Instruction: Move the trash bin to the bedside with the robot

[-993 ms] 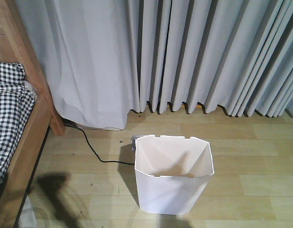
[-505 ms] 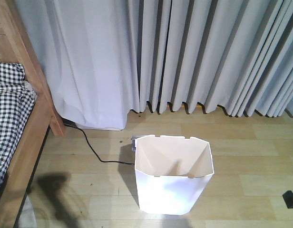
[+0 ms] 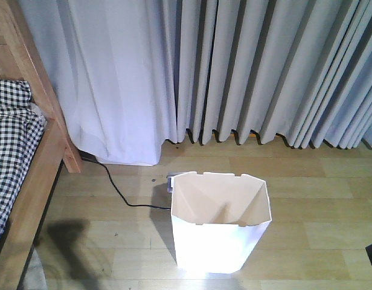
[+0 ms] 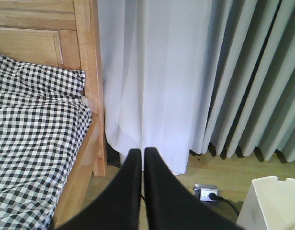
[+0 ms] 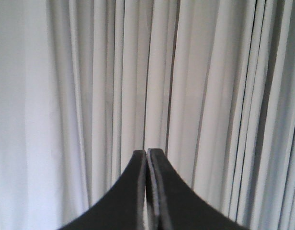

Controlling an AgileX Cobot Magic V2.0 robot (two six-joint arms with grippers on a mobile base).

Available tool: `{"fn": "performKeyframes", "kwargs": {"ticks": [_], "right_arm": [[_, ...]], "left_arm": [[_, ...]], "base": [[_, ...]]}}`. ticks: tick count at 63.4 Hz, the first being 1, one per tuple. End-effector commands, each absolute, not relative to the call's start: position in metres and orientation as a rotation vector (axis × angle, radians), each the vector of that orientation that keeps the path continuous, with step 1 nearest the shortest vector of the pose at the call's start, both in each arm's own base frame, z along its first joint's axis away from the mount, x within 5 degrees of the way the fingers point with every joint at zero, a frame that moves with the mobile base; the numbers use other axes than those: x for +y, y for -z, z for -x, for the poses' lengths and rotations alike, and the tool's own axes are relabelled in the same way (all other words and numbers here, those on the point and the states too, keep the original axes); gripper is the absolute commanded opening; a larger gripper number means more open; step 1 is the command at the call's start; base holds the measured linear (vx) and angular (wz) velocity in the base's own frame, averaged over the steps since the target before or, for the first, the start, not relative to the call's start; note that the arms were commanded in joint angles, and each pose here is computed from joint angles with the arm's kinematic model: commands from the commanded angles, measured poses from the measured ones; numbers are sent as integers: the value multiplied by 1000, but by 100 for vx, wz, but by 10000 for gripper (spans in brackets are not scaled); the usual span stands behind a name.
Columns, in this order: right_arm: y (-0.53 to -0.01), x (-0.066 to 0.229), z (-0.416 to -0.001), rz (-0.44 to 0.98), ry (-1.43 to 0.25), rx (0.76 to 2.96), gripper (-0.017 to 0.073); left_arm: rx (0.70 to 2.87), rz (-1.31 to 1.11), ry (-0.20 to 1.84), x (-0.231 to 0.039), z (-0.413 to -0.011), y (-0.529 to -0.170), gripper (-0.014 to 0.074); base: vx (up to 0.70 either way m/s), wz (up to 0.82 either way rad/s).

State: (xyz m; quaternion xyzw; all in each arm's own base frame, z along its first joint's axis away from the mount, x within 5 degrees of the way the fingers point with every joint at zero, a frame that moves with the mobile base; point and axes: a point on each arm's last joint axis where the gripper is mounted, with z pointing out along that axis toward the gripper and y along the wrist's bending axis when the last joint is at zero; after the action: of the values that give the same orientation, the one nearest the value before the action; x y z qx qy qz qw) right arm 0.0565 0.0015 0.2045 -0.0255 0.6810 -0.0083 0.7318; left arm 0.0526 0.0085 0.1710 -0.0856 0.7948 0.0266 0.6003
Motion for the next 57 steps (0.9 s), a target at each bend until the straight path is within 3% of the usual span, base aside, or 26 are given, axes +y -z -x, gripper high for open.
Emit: {"fn": "performKeyframes", "kwargs": {"ticks": [1, 57], "right_arm": [[-208, 1, -55, 48, 17, 1437, -9], [-205, 1, -56, 2, -33, 1471, -9]], "left_arm": [[1766, 191, -54, 8, -53, -176, -6], [1766, 191, -54, 8, -53, -176, -6]], "base": [[0, 0], [0, 0]]}}
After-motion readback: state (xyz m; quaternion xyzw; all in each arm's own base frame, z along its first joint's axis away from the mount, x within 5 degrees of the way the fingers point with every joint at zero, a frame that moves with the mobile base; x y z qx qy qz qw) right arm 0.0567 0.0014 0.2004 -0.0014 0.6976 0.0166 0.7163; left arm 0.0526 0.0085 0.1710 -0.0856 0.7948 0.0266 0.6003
